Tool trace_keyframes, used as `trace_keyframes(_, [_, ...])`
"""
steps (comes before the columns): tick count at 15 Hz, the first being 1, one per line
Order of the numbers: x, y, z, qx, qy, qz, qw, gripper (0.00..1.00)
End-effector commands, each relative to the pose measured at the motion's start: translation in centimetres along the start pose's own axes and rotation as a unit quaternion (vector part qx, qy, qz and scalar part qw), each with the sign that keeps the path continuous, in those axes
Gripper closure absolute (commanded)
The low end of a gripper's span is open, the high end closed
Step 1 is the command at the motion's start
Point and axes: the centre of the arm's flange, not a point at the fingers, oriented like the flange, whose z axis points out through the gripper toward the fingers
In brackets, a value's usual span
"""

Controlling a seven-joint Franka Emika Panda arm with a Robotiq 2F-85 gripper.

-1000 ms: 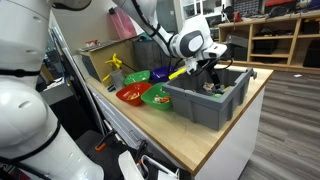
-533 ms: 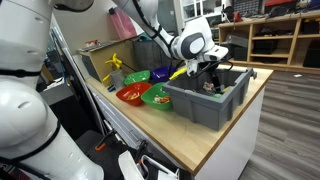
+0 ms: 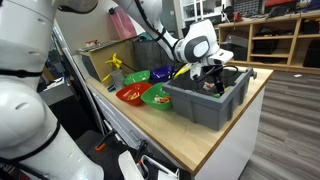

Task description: Put the grey plush toy from the grey container in the yellow bowl.

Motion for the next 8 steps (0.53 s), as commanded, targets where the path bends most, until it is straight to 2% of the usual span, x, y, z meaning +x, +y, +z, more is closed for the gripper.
trace_keyframes(1, [0.41,-0.17,-0.54,-0.001,-0.004,0.017,0.9999,0.58])
trace_keyframes(6, [0.31,-0.16,-1.04,0.001,-0.004,0.017,0.9998,0.95])
trace_keyframes(7, [0.27,-0.14,-1.10,0.001,-0.004,0.017,0.9998,1.00])
trace_keyframes(8, [0.23,-0.09,-1.21,0.002,-0.004,0.017,0.9998,1.00])
